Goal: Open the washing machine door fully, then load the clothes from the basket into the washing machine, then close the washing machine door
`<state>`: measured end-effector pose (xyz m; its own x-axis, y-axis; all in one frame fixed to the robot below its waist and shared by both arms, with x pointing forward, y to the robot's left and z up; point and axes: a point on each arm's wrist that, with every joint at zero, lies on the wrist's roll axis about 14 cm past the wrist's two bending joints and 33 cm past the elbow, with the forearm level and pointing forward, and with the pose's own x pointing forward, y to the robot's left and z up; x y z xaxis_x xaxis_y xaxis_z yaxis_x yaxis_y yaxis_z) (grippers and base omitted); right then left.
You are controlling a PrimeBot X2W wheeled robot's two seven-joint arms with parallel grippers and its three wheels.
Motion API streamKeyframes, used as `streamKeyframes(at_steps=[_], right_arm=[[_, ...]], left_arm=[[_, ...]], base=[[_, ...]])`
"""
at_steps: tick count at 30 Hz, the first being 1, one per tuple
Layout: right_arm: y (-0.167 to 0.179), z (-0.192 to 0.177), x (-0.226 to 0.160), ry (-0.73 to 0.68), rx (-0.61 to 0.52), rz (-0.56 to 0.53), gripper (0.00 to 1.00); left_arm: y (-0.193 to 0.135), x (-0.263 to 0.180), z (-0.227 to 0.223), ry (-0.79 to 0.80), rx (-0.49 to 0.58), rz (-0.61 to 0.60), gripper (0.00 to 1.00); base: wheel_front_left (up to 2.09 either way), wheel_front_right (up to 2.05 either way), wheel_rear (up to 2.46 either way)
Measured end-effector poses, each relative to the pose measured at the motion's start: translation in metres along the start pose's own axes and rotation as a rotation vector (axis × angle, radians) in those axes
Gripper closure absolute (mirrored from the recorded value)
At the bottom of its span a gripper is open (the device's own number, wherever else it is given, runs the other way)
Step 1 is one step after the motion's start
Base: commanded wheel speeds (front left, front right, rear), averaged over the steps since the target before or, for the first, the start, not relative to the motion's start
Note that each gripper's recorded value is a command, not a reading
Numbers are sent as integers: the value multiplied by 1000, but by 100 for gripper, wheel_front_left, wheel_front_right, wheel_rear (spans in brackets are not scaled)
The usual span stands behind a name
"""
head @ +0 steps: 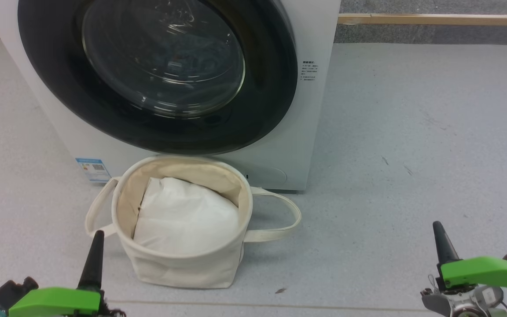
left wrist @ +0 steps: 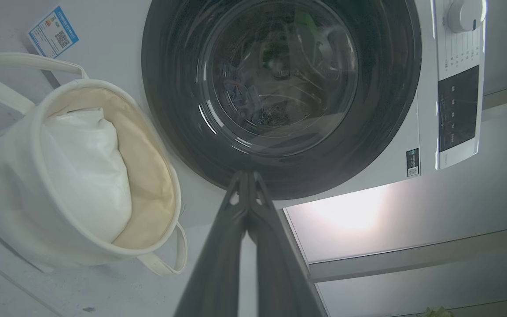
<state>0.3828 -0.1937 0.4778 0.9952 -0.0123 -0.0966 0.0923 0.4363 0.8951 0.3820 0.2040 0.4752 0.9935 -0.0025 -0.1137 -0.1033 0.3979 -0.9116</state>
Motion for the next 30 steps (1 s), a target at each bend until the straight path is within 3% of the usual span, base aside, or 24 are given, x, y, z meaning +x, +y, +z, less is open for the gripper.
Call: streamKeyframes(at_steps=[30], right_arm=[[1, 12, -1, -18, 331, 16, 100]], left_arm=[[-9, -1, -9, 17, -296, -24, 100]], base=[[0, 0, 0]])
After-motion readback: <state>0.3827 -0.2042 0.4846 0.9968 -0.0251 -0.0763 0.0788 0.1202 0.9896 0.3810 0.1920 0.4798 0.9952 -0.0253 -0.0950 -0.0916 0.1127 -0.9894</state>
